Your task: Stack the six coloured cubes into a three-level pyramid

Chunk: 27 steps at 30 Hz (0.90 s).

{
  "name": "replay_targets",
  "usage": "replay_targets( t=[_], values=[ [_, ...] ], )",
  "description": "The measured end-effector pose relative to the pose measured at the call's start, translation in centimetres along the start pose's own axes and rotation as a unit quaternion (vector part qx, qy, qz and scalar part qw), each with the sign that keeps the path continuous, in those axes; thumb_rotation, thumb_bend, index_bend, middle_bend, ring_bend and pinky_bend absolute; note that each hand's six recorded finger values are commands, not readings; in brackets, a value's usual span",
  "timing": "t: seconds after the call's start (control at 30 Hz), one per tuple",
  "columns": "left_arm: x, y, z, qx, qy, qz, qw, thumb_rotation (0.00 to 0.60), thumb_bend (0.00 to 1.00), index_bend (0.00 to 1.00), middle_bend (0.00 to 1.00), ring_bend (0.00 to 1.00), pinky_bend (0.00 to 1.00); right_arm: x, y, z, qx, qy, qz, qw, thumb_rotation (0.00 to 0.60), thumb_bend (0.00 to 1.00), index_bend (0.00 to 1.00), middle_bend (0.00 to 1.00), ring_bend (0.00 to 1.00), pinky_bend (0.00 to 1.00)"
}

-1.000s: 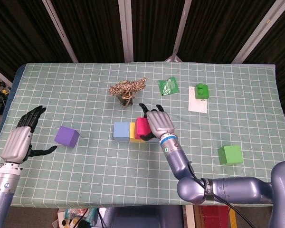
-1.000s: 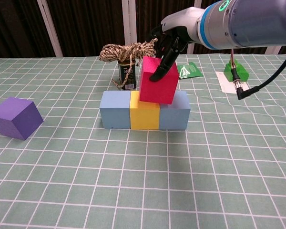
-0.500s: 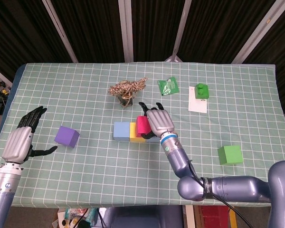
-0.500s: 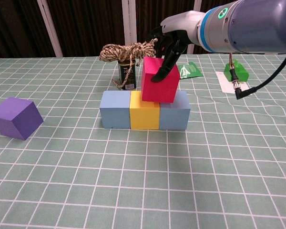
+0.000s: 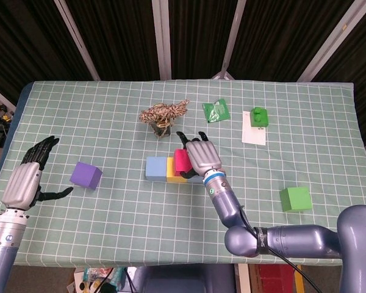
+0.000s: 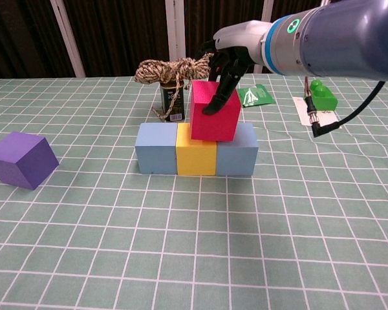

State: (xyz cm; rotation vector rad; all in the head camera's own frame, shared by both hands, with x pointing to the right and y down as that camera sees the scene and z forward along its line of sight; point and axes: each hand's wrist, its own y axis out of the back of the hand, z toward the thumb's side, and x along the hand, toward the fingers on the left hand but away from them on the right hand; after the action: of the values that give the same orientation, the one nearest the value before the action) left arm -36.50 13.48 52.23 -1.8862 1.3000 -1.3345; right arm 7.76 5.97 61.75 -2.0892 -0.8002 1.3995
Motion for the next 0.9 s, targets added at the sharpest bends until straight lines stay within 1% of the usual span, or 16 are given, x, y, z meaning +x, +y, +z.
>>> replay_targets(
  t=[0.13,0.53,0.9],
  values=[
    [0.00,-0.06,-0.06,0.000,0.001,-0.002,1.0000,0.600,0.16,0.00,0.00,0.00,0.00,-0.04,-0.13,0.08,0.009,0.001,0.001,1.0000,0.600,0.23,0.02,0.44,0.26,0.00],
    [-0.03,-0.07,-0.02,0.002,0.002,-0.004,1.0000,0.600,0.16,0.00,0.00,0.00,0.00,-0.15,-0.28,0.24,0.015,-0.001,-0.005,0.9999,0.600,0.23,0.02,0.44,0.26,0.00],
    [-0.01,0.09,-0.04,0.000,0.002,-0.001,1.0000,0.600,0.16,0.00,0.00,0.00,0.00,-0.20,-0.66,0.23,0.018,-0.005,-0.002,0.9998,0.600,0.23,0.02,0.44,0.26,0.00]
  ],
)
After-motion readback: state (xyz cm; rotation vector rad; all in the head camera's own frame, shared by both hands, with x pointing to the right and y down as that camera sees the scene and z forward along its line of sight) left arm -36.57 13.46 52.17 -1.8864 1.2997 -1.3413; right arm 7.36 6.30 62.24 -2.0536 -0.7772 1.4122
